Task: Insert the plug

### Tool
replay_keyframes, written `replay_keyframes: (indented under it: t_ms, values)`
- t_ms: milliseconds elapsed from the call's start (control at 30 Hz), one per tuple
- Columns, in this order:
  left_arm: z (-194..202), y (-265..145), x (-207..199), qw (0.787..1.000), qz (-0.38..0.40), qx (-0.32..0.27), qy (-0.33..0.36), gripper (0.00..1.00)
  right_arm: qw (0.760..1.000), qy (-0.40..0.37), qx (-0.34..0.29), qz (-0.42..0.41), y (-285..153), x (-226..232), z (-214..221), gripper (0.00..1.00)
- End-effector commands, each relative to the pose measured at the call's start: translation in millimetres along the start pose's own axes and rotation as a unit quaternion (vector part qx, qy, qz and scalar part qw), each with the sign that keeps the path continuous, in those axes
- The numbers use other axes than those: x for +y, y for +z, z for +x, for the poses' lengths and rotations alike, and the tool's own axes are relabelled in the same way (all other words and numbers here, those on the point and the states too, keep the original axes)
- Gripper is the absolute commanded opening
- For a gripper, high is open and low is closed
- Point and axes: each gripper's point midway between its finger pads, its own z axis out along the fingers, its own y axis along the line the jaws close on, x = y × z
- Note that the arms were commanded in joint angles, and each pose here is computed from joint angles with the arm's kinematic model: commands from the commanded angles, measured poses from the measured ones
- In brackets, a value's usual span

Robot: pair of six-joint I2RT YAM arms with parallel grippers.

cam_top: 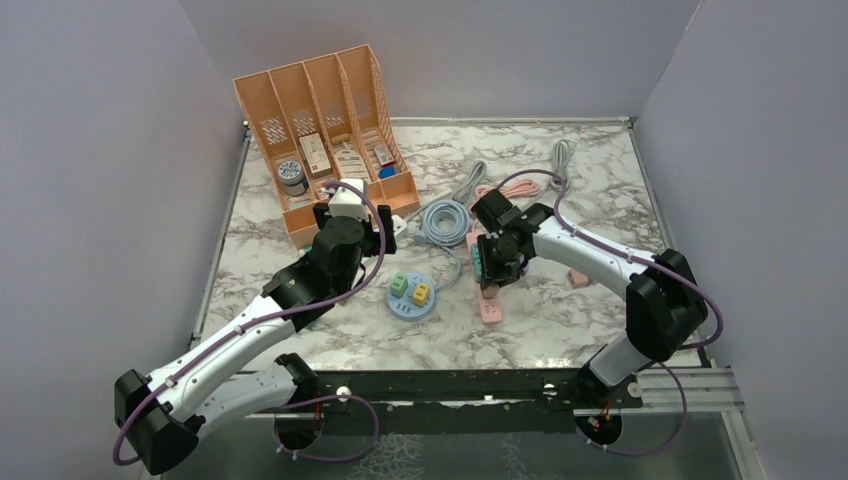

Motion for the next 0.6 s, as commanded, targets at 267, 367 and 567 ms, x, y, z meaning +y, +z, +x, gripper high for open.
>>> replay_keyframes:
  t_ms: [267,367,567]
  values:
    - [-7,0,6,1.000,-0.012,-0.016,-0.001,0.87,0.999,0.022,-0.044,0.021,11,-4,-11,0.01]
    - [-7,0,6,1.000,-0.013,-0.016,0.000,0.87,0.997,0.031,-0.062,0.019,7,-3,-15,0.01]
    - [-7,-1,7,1.000,-0.013,-0.017,-0.001,0.87,0.995,0.044,-0.074,0.048,1,-16,-15,0.01]
